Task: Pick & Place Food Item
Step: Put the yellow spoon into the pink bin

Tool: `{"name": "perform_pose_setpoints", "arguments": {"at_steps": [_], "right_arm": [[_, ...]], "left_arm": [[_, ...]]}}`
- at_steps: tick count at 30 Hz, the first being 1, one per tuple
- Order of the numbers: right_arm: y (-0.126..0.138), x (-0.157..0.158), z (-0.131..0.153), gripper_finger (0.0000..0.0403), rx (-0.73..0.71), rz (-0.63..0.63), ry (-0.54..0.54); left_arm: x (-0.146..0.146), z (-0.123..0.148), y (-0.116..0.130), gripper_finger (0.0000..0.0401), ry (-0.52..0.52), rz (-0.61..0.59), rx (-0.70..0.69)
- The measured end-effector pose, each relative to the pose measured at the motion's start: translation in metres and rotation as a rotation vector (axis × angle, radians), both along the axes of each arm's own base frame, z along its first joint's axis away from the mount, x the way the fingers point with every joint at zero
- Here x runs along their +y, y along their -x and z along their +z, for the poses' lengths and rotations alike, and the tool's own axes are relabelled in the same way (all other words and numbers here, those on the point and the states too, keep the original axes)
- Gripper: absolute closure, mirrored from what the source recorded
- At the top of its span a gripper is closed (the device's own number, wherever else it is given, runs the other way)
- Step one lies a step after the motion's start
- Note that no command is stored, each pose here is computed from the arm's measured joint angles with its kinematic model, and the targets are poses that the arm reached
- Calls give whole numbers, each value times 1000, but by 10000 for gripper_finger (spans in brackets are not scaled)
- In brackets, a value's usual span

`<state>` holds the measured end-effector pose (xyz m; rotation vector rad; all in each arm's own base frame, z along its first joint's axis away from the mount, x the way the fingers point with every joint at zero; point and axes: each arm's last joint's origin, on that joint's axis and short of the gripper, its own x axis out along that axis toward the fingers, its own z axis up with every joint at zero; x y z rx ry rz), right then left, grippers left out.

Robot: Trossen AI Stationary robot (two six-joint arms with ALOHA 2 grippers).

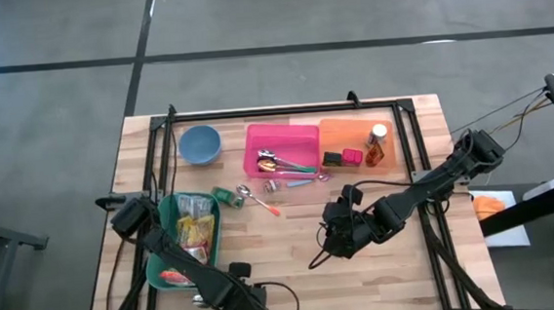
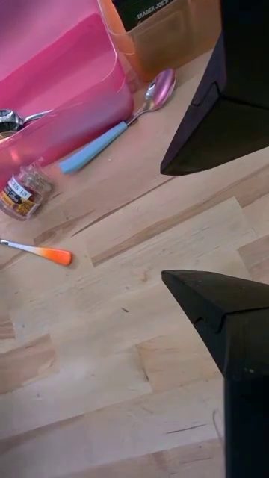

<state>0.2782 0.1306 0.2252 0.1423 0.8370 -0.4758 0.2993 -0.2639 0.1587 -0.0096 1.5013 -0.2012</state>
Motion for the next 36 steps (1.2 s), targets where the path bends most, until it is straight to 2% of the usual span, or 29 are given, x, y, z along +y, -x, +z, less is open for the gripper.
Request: {"name": "perform_pose_setpoints", "arguments": {"at_steps": [8, 14, 21, 30, 36], "right_arm": [[0, 0, 0, 186, -1, -2, -1], [1, -1, 0, 186, 8, 1, 10], [0, -1, 1, 186, 6, 0, 10], [-3, 1, 9, 186, -20, 2, -4], [-4, 1, 9, 186, -22, -1, -7]], "left_arm": [[1, 16, -12, 370, -14, 9, -88], [1, 36, -25, 370, -13, -22, -177], [13, 61, -37, 370, -63, -51, -242], [66, 117, -31, 370, -219, -23, -261], [122, 155, -29, 370, -272, -8, -326]]}}
